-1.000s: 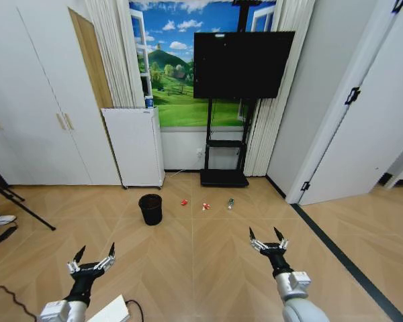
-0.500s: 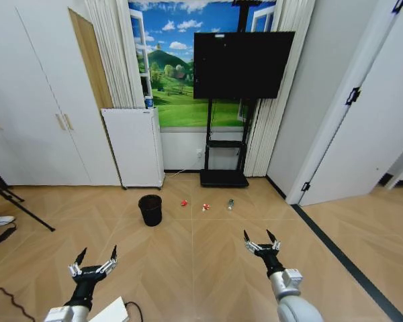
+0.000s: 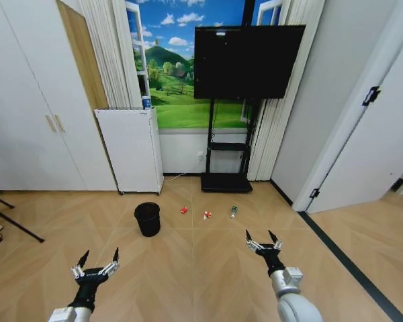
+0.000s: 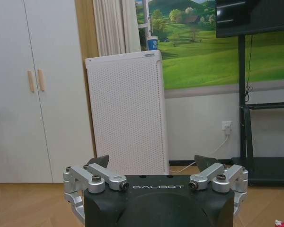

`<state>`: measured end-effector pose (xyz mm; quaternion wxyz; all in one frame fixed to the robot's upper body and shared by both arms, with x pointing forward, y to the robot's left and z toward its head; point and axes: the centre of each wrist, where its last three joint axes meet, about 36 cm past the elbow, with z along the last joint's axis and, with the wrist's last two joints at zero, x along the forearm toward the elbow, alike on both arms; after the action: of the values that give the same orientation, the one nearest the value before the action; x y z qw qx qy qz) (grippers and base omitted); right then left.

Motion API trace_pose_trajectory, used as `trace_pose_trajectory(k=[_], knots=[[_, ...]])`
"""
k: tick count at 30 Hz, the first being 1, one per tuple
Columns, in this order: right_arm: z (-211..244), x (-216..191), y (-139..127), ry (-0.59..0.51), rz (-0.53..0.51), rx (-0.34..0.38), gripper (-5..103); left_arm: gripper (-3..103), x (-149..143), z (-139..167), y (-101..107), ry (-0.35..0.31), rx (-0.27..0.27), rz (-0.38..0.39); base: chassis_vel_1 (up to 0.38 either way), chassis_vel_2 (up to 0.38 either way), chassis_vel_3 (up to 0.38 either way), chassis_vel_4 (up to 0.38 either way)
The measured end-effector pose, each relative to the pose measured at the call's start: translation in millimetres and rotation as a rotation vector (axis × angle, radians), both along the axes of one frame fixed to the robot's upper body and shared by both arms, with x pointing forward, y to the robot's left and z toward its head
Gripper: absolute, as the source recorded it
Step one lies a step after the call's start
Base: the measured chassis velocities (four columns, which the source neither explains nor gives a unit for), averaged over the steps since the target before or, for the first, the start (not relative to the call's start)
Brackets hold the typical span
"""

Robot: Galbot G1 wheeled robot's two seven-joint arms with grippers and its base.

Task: Pick up the trash bin and place the garbage on the floor into it.

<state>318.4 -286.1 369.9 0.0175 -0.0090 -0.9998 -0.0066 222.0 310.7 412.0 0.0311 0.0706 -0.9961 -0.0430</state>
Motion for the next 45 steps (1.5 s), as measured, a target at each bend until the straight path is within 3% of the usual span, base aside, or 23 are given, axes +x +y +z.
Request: trace_pose_trajectory(k=[35,45], knots=[[-5.5,5.1,-5.9,-0.044,-0.070,-0.027,100,98,-8.4,-3.9,2.1,0.023,-0.002,0.010,-0.326,0.325,0.325,-0.321],[-7.6,5.1,-7.1,-0.057,-0.077,-0.025,100,98,-14.9,3.1,29.7,0.019,-0.054,0.076,0.028,-0.022,-0.035,0.024]])
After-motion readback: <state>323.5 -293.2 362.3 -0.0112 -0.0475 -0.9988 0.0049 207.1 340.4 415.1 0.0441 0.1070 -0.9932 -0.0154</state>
